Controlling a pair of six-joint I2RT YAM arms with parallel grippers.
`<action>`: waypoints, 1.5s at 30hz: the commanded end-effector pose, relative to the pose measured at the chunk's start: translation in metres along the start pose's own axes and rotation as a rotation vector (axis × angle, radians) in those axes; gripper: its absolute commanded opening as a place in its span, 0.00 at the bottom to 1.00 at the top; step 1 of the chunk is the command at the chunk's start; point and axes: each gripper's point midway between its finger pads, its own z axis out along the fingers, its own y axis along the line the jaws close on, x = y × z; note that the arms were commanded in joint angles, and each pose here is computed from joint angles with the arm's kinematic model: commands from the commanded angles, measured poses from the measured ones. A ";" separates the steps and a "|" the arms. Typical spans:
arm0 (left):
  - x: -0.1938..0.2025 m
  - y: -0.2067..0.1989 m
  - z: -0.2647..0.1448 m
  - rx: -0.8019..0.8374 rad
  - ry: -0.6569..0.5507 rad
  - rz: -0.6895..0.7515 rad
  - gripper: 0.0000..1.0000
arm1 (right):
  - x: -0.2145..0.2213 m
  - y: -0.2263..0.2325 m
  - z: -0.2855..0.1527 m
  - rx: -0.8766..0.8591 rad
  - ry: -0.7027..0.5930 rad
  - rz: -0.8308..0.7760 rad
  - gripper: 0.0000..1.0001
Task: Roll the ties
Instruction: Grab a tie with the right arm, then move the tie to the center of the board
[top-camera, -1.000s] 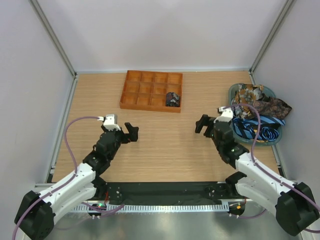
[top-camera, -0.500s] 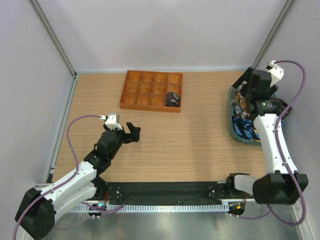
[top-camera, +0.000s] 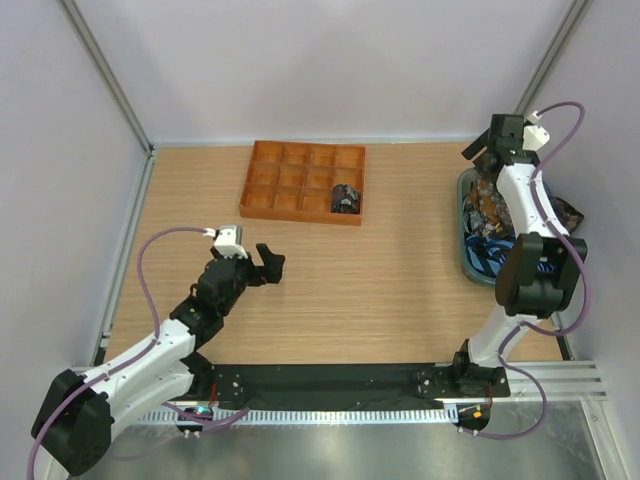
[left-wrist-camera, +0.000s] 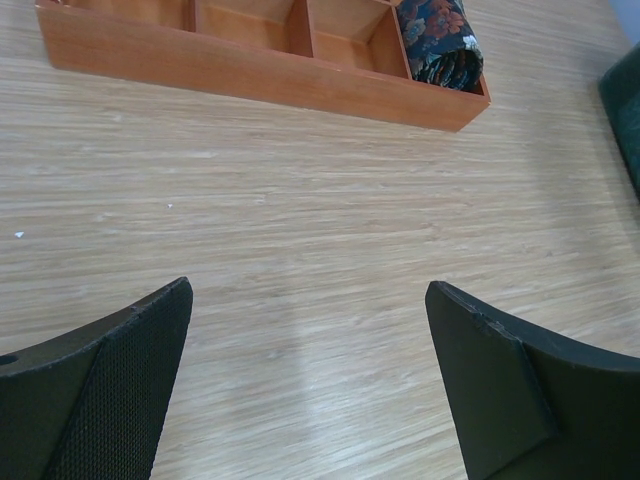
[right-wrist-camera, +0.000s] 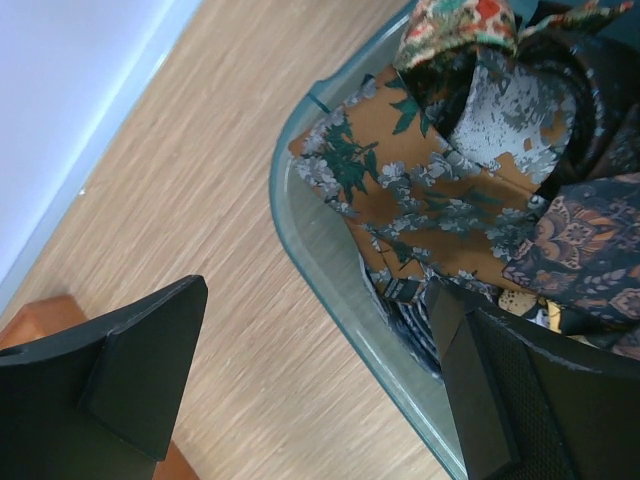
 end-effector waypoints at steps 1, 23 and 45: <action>-0.029 -0.021 0.004 0.060 -0.065 -0.029 1.00 | -0.012 -0.001 0.014 0.052 -0.041 0.111 1.00; -0.024 -0.032 0.007 0.111 -0.029 -0.015 1.00 | -0.012 -0.017 0.072 0.132 -0.133 0.341 0.18; -0.022 -0.036 0.008 0.132 -0.013 0.003 1.00 | -0.030 0.093 -0.185 -0.849 -0.009 -0.015 0.01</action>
